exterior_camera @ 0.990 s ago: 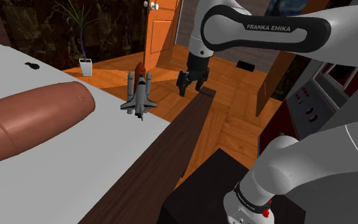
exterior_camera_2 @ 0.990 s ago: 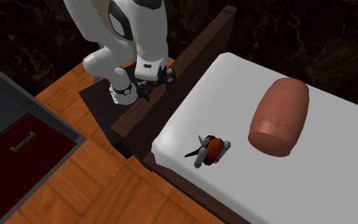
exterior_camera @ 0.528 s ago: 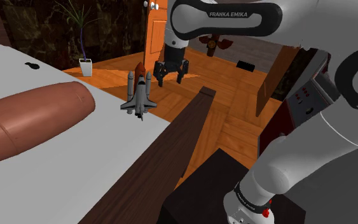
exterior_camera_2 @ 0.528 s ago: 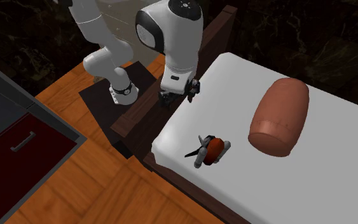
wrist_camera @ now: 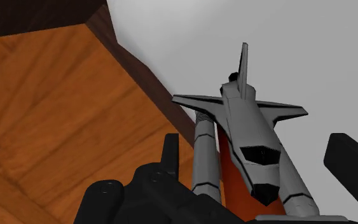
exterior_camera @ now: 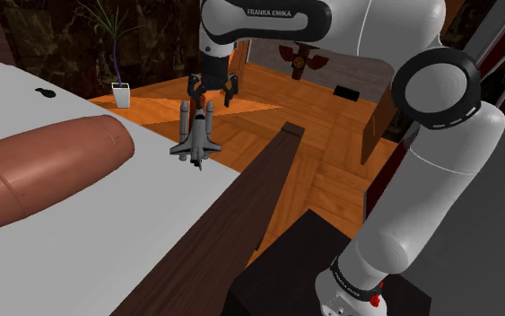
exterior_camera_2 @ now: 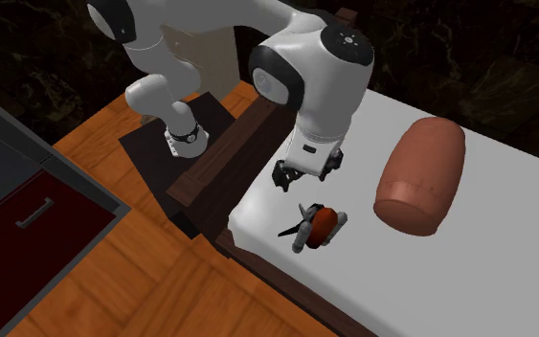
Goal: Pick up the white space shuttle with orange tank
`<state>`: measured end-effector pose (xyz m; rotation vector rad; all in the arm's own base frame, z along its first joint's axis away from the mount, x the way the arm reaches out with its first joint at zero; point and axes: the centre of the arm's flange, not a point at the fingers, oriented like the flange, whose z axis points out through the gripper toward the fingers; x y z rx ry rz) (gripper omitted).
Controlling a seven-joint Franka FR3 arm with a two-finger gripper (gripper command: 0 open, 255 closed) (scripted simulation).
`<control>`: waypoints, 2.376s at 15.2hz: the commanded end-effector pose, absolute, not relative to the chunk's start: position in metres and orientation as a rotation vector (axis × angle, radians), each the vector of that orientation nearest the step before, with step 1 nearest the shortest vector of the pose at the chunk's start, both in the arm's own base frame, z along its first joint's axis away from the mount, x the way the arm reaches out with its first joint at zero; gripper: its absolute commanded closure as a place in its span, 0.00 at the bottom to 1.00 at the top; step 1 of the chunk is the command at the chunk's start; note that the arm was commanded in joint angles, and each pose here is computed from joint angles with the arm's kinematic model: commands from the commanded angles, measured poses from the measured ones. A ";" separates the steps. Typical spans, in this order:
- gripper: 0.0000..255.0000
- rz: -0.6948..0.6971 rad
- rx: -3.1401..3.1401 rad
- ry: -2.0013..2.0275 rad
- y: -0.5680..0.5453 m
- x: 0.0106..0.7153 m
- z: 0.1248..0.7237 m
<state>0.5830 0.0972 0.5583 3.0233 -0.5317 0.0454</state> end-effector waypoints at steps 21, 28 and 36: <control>1.00 0.048 2.995 -0.651 0.103 0.642 0.516; 1.00 0.048 2.995 -0.651 0.103 0.642 0.542; 1.00 0.048 2.995 -0.651 0.103 0.642 0.585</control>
